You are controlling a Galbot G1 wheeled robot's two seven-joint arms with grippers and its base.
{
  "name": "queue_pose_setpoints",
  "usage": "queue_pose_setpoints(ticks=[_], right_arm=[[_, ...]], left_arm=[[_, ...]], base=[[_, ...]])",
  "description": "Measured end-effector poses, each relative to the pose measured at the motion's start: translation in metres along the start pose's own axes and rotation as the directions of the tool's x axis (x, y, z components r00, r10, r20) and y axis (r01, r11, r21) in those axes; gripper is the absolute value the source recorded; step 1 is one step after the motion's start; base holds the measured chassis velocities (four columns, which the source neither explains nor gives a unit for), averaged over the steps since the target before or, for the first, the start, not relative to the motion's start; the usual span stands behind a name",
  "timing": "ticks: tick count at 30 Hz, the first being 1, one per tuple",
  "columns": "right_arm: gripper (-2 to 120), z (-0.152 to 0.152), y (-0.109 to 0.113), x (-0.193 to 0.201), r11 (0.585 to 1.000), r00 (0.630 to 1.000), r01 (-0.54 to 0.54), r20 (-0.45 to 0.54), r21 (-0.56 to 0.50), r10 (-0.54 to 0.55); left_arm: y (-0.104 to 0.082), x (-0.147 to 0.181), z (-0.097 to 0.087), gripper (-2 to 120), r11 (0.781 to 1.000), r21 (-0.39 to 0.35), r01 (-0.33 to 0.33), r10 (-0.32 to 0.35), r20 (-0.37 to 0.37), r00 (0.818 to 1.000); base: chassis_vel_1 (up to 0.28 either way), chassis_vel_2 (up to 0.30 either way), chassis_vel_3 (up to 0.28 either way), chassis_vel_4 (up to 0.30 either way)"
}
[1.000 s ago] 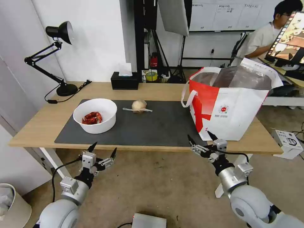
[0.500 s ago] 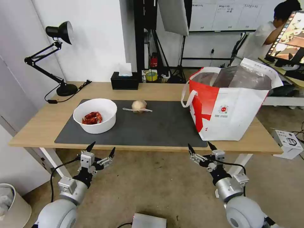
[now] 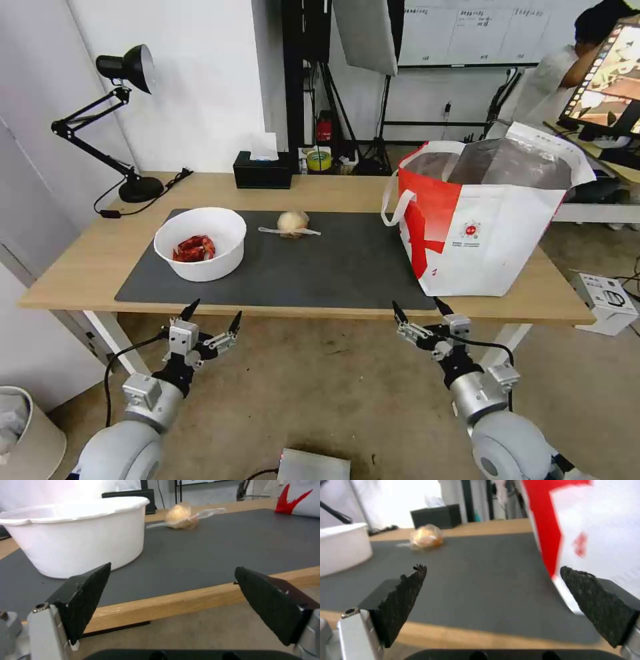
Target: Pick up the trash from the table and place it into the takeout bag.
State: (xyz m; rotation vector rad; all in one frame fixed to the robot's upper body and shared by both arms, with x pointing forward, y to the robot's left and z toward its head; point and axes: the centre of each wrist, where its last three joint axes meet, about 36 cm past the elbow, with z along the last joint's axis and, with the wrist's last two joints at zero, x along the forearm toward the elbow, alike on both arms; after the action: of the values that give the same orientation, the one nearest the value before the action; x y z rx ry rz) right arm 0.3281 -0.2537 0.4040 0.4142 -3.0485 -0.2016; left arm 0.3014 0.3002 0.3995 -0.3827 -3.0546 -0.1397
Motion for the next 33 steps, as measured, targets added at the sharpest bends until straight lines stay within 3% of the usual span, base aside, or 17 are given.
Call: queue_pose_setpoints(ticks=[5, 10, 15, 18, 19, 22, 23, 26, 33], right_arm=[[100, -0.011, 0.005, -0.032, 0.996, 0.997, 0.079, 0.011, -0.039, -0.079], [100, -0.025, 0.024, -0.091, 0.980, 0.981, 0.193, 0.027, -0.051, -0.192], [100, -0.027, 0.038, -0.130, 0.971, 0.972, 0.236, 0.019, -0.037, -0.235], [100, -0.043, 0.054, -0.194, 0.961, 0.961, 0.275, -0.011, 0.009, -0.275], [100, -0.043, 0.054, -0.194, 0.961, 0.961, 0.275, -0.011, 0.009, -0.275], [100, -0.050, 0.063, -0.253, 0.955, 0.955, 0.292, -0.062, 0.053, -0.289], [100, -0.050, 0.063, -0.253, 0.955, 0.955, 0.292, -0.062, 0.053, -0.289], [100, -0.057, 0.072, -0.303, 0.960, 0.960, 0.272, -0.090, 0.068, -0.266], [100, -0.067, 0.092, -0.359, 0.969, 0.962, 0.239, -0.153, 0.060, -0.227]], left_arm=[[0.001, 0.001, -0.003, 100, 1.000, -0.004, 0.005, -0.005, 0.006, 1.000], [0.004, 0.005, -0.005, 100, 1.000, -0.010, 0.013, -0.013, 0.008, 1.000], [0.005, 0.007, -0.006, 100, 1.000, -0.011, 0.016, -0.016, 0.008, 1.000], [0.005, 0.008, -0.007, 100, 1.000, -0.010, 0.020, -0.020, 0.010, 1.000], [0.005, 0.008, -0.007, 100, 1.000, -0.010, 0.020, -0.020, 0.010, 1.000], [0.005, 0.009, -0.007, 100, 1.000, -0.009, 0.025, -0.025, 0.011, 1.000], [0.005, 0.009, -0.007, 100, 1.000, -0.009, 0.025, -0.025, 0.011, 1.000], [0.006, 0.009, -0.006, 100, 0.999, -0.008, 0.032, -0.032, 0.012, 0.999], [0.007, 0.009, -0.002, 100, 0.999, -0.003, 0.038, -0.038, 0.017, 0.999]], base=[[0.000, 0.000, 0.000, 0.000], [0.000, 0.000, 0.000, 0.000], [0.000, 0.000, 0.000, 0.000], [0.000, 0.000, 0.000, 0.000], [0.000, 0.000, 0.000, 0.000], [0.000, 0.000, 0.000, 0.000], [0.000, 0.000, 0.000, 0.000], [0.000, 0.000, 0.000, 0.000], [0.000, 0.000, 0.000, 0.000]])
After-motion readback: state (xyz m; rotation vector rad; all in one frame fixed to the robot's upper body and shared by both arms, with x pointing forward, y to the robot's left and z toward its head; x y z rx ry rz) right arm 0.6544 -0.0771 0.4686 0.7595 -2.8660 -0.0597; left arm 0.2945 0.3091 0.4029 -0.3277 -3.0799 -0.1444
